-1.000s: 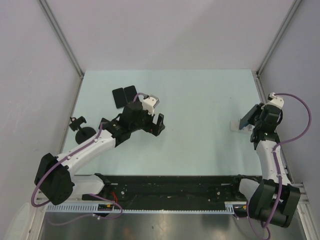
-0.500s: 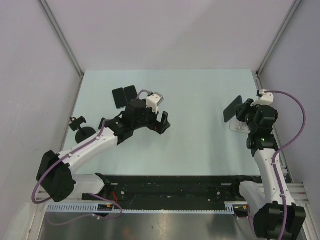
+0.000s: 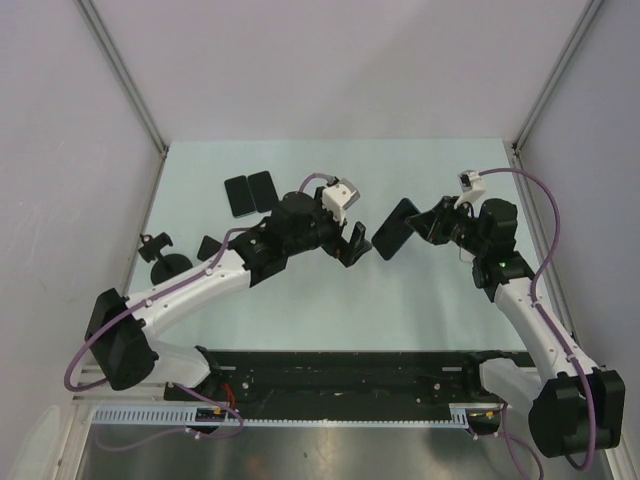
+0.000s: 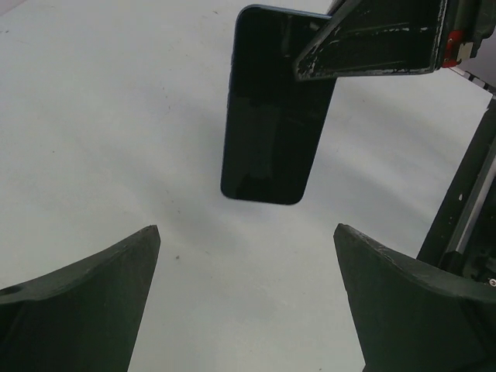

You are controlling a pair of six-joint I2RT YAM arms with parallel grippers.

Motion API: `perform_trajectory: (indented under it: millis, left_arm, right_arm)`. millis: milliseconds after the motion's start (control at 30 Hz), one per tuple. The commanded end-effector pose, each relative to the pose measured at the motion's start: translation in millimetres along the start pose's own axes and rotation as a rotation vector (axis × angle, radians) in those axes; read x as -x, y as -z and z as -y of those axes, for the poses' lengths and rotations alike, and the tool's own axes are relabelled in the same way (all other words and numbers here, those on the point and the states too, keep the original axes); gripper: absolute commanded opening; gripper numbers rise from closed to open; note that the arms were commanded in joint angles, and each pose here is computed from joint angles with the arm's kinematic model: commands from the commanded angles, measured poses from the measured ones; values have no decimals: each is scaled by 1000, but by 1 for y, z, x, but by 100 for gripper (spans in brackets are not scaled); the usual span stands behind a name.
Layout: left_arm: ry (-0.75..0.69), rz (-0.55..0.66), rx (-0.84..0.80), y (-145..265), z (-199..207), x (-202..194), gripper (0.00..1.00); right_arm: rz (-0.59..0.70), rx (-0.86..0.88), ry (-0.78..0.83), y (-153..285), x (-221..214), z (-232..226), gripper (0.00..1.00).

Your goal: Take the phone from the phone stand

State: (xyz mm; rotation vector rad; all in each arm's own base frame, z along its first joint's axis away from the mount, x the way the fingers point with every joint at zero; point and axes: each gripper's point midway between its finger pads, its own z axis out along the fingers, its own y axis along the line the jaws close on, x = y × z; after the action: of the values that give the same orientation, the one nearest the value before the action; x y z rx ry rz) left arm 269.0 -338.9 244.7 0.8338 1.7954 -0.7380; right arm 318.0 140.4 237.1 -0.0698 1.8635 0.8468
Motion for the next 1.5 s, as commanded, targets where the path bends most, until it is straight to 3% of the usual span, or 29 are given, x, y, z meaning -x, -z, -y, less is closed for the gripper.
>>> perform_trajectory:
  millis: [0, 167, 433, 767, 867, 900, 1033, 1133, 1167, 1367, 1467]
  left_arm:
    - [-48, 71, -39, -5, 10, 29, 100]
    - [7, 48, -90, -6, 4, 21, 99]
    - [137, -14, -370, 6, 24, 6, 91]
    - [181, -49, -490, 11, 38, 1, 82]
    - [181, -52, -507, 12, 40, 1, 73]
    - [180, -54, -513, 12, 41, 0, 66]
    - [188, -54, -530, 16, 42, 1, 57]
    - [190, -45, -548, 18, 41, 6, 41]
    - [189, -42, -554, 18, 42, 7, 28]
    - [211, -40, -594, 19, 46, 10, 0]
    - [210, -18, -592, 20, 44, 13, 0]
  right_arm:
    - [78, 264, 52, 4, 39, -63, 0]
    - [60, 373, 79, 9, 38, -82, 0]
    - [33, 539, 90, 25, 38, -112, 0]
    - [44, 637, 93, 34, 46, -129, 0]
    - [46, 638, 94, 35, 46, -130, 0]
    - [43, 639, 90, 34, 46, -130, 0]
    - [38, 644, 86, 35, 45, -130, 0]
    - [29, 643, 83, 34, 43, -129, 0]
    - [26, 641, 88, 34, 42, -128, 0]
    - [12, 619, 98, 33, 37, -125, 0]
    - [10, 595, 98, 32, 35, -120, 8]
